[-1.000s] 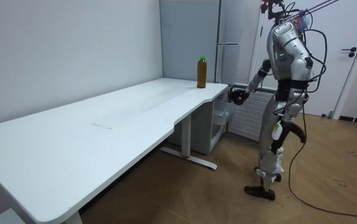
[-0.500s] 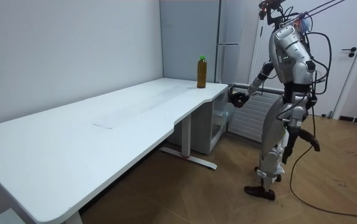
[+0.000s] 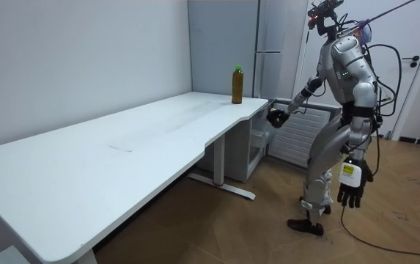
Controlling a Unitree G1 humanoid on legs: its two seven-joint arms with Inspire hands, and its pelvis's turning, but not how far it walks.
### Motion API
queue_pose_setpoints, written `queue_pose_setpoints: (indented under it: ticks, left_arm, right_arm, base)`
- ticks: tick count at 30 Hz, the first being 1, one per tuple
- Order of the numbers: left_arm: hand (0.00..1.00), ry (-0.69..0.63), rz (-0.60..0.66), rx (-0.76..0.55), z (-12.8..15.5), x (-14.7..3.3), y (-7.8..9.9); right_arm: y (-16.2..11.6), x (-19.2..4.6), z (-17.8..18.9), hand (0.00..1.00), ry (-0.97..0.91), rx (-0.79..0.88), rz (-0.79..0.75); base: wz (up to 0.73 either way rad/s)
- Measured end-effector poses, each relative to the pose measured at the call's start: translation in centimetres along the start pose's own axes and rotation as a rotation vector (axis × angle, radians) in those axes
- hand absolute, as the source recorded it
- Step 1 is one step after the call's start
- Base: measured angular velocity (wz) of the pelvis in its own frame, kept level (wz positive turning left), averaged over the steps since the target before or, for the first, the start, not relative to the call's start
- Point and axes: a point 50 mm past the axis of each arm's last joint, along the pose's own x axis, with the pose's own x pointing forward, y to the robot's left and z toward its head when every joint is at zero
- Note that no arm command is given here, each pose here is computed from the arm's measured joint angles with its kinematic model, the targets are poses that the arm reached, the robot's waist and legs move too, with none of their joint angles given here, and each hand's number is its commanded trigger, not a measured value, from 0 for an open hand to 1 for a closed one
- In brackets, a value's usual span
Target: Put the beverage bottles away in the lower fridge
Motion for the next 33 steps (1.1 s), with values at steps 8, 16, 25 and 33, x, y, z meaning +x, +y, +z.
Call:
queue_pose_setpoints:
  ticks: [8,16,25,33]
  left_arm:
    - [0.0,-0.027,0.019,-0.296,1.0,0.2,0.3]
    - [0.0,-0.027,0.031,-0.386,1.1,0.2,0.6]
    - [0.0,-0.022,0.087,-0.391,1.1,0.2,0.7]
    - [0.0,-0.029,0.088,-0.4,1.6,0.1,0.3]
  right_arm:
    - [4.0,0.1,2.5,1.0,-0.058,0.058,0.045]
    - [6.3,0.0,3.9,1.0,-0.086,0.118,0.073]
    - [8.3,-0.5,5.0,1.0,-0.102,0.152,0.041]
    - [9.0,-0.8,5.2,0.0,-0.102,0.202,-0.022]
  base:
    - [0.03]
    - [0.01]
    - [-0.06]
    - [-0.01]
